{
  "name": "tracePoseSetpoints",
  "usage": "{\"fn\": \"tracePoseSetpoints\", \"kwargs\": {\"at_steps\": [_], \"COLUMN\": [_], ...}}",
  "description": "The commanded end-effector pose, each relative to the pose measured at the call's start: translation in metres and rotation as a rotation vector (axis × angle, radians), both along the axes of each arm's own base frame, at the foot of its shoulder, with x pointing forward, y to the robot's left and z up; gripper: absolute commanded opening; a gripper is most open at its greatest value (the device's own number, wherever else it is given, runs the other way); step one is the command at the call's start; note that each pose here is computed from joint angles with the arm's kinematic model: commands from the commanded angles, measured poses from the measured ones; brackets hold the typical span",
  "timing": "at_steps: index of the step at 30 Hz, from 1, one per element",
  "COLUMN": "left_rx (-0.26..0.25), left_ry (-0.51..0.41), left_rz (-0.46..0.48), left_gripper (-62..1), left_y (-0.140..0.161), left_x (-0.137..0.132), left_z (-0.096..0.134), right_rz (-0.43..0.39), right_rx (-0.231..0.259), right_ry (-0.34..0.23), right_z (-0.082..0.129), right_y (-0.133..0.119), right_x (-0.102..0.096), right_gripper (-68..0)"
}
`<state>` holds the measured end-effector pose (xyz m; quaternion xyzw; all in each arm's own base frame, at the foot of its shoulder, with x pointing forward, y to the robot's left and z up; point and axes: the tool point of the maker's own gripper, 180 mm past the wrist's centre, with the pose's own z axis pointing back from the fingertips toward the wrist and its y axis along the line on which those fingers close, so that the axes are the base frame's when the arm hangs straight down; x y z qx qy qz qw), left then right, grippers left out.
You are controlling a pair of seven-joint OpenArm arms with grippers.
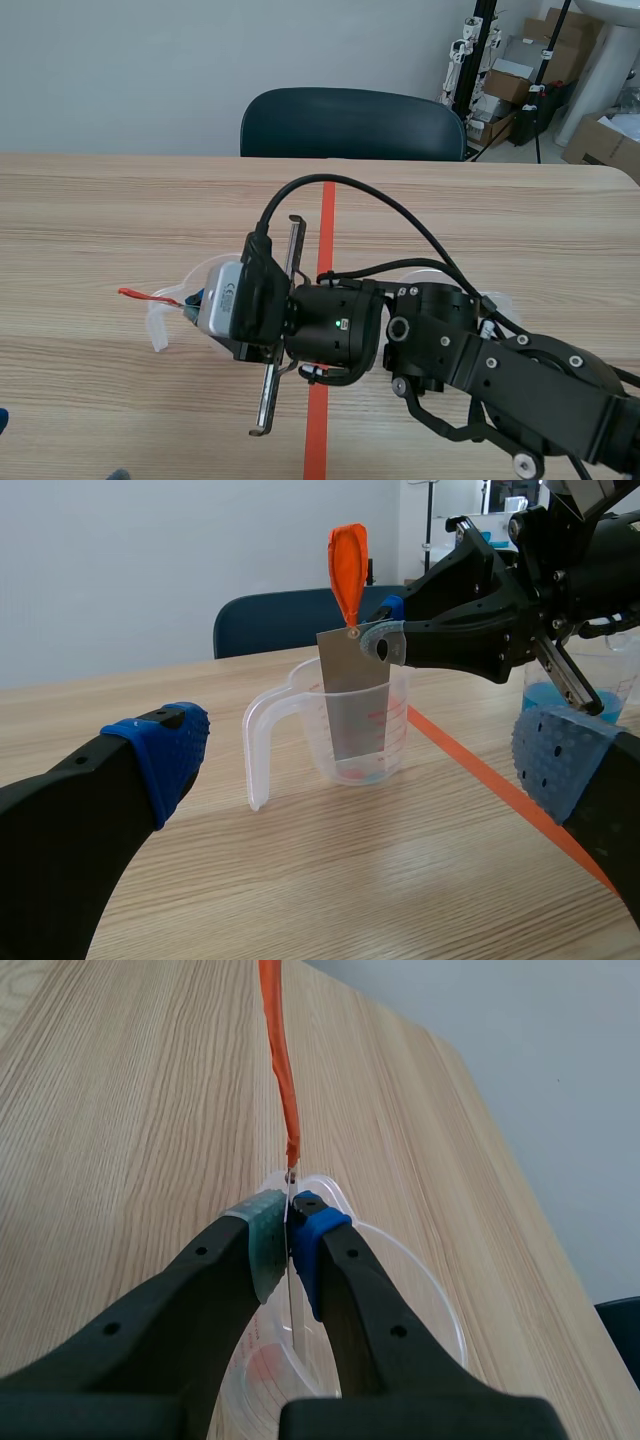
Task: Do the redox reaction experiment. lift the metal plate out of the left beaker
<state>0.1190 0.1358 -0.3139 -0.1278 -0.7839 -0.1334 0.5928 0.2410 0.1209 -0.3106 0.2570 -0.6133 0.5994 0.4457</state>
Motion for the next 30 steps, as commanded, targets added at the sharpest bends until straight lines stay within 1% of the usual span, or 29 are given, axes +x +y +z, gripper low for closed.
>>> {"fn": "tracePoseSetpoints", "kwargs": {"at_steps": [1, 15, 19, 25, 30], "left_rx": [-0.007, -0.007, -0.007, -0.007, -0.007], "left_ry": [-0.016, -0.016, -0.016, -0.016, -0.016], "left_rz": [0.0, 0.0, 0.0, 0.0, 0.0], "left_gripper": [1.4, 1.4, 1.4, 1.4, 1.4], "left_y": [0.0, 0.0, 0.0, 0.0, 0.0], "left_x": [-0.002, -0.002, -0.002, -0.002, -0.002], "left_z": [0.004, 0.004, 0.004, 0.004, 0.004], "right_rz": [-0.002, -0.007, -0.031, -0.049, -0.075], "right_rx": [0.027, 0.034, 0.074, 0.087, 0.118], "right_ry": [-0.025, -0.02, 0.016, 0.038, 0.073], "right_z": [0.012, 0.013, 0.018, 0.019, 0.022], "right_y": [0.002, 0.002, 0.001, 0.0, -0.004], "right_x": [0.007, 0.008, 0.011, 0.014, 0.018], "right_gripper": [-66.4, -67.1, -67.1, -67.1, -67.1]}}
